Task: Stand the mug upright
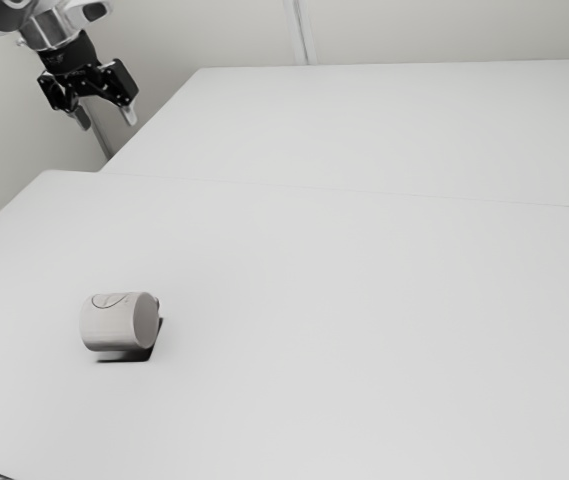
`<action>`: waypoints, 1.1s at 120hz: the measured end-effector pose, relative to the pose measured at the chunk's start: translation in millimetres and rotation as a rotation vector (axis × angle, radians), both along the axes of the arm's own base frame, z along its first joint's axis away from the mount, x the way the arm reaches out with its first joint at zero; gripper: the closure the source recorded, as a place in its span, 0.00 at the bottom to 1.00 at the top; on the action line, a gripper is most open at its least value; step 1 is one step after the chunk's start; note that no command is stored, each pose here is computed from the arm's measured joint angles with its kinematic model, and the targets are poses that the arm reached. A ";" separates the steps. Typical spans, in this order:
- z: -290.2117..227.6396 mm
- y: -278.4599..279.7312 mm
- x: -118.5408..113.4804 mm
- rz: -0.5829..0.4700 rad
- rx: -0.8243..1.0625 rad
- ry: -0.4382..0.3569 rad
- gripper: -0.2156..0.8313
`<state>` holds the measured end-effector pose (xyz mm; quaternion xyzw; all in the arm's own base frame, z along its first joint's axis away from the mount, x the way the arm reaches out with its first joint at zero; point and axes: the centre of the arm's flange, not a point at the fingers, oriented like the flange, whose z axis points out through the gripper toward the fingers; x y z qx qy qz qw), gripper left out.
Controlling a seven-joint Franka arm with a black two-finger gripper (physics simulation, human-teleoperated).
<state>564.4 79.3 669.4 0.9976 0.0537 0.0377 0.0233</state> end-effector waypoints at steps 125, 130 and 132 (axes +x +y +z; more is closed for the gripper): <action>-351.0 289.3 -189.8 0.383 -0.910 -0.200 0.22; -362.6 281.4 -191.1 0.361 -0.950 -0.221 0.22; -366.4 278.2 -191.6 0.353 -0.964 -0.230 0.22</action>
